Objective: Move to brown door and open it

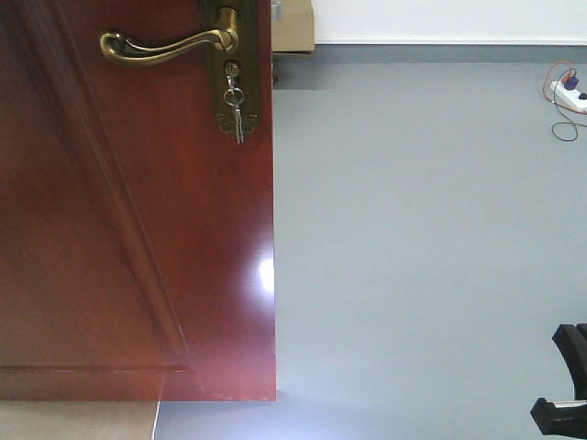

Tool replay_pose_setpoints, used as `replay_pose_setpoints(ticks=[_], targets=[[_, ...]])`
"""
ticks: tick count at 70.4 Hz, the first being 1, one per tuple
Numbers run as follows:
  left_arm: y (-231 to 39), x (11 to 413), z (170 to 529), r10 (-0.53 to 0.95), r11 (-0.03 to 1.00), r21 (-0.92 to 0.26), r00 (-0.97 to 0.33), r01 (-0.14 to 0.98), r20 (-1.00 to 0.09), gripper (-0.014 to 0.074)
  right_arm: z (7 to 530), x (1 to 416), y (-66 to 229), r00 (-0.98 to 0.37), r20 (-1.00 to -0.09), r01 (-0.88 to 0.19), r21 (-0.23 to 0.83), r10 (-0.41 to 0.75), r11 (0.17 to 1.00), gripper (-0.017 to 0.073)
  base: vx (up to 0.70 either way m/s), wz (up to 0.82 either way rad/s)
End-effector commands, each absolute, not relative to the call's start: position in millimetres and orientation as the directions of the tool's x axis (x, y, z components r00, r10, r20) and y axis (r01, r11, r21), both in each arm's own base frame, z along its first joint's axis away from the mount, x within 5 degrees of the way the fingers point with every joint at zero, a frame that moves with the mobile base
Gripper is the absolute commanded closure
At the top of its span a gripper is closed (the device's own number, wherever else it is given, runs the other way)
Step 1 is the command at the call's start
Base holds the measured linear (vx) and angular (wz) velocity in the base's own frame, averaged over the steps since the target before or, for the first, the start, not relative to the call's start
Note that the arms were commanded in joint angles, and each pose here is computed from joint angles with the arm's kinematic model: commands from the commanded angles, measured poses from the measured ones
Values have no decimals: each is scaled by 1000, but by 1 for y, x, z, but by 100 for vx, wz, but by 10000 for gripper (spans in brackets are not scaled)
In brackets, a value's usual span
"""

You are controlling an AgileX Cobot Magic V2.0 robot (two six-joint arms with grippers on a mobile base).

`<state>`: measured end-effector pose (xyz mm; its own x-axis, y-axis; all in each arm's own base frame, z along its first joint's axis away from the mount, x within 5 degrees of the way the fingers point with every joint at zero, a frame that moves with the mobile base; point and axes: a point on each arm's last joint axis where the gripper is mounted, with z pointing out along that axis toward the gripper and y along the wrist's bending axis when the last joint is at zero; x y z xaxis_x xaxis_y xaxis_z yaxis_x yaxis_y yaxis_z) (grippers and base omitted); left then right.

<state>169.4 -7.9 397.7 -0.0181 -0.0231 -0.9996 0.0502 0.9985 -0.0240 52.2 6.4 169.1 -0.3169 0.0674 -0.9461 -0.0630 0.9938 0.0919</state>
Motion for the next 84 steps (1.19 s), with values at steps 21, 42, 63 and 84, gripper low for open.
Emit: replay_pose_setpoints(ticks=[21,42,63,84], targets=[[-3,74,268,-15,999,-14,29,45,-999,577,176,53,5,-225,-973,-64,75,59,995,559,0,0],[-3,56,189,-25,999,-25,-12,47,-1000,577,176,53,5,-225,-973,-64,75,59,995,559,0,0],[-3,56,188,-22,999,-24,-35,49,-999,577,176,53,5,-225,-973,-64,75,59,995,559,0,0],[-3,56,188,-22,999,-24,-35,49,-999,577,176,53,5,-225,-973,-64,75,59,995,559,0,0]])
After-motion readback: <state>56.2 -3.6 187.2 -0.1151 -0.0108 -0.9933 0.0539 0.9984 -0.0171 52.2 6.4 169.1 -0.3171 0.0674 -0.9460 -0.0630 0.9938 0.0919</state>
